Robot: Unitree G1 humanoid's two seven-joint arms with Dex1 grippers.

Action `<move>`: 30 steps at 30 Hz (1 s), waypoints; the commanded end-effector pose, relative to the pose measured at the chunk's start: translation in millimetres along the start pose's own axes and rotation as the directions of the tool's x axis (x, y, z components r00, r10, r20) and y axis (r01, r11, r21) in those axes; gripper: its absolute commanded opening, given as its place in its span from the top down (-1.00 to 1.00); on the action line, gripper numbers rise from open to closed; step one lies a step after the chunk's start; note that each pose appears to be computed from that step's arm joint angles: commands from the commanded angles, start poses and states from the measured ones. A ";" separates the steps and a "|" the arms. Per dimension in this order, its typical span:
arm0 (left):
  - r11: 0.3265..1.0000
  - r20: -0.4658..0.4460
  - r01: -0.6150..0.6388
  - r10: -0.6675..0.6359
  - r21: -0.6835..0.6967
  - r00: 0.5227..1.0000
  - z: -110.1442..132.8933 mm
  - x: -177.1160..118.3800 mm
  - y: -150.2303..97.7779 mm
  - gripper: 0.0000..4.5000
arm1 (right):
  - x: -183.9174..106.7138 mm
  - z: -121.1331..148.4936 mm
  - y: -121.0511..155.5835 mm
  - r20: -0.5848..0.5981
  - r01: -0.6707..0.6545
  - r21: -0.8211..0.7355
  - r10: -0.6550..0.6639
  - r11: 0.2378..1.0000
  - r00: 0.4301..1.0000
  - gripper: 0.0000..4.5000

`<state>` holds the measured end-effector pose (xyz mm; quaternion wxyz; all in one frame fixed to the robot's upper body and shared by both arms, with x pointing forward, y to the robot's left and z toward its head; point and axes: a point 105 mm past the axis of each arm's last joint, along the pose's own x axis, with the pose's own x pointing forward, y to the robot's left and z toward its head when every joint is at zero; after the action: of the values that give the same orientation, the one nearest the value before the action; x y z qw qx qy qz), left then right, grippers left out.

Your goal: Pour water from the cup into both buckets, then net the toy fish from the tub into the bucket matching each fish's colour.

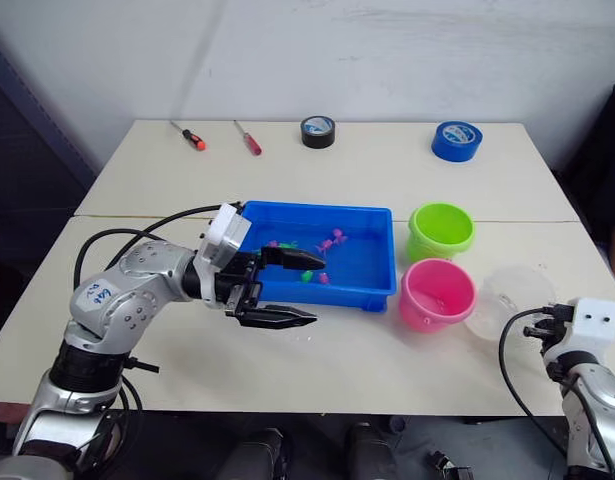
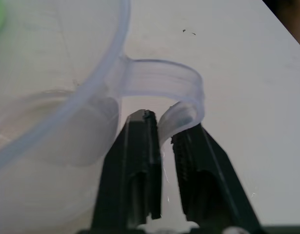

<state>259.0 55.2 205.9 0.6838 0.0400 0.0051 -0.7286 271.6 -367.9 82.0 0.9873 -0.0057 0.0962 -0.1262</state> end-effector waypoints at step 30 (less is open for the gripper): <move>0.999 0.015 0.027 -0.028 0.034 0.999 7.5 1.3 1.9 -1.00 | -24.6 107.3 40.7 0.183 0.027 -0.728 0.156 0.685 0.971 0.97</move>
<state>261.2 55.3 205.5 0.6784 0.0367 0.0056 -0.7338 277.3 -327.8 176.7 0.9235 -0.3789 0.0477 -0.0369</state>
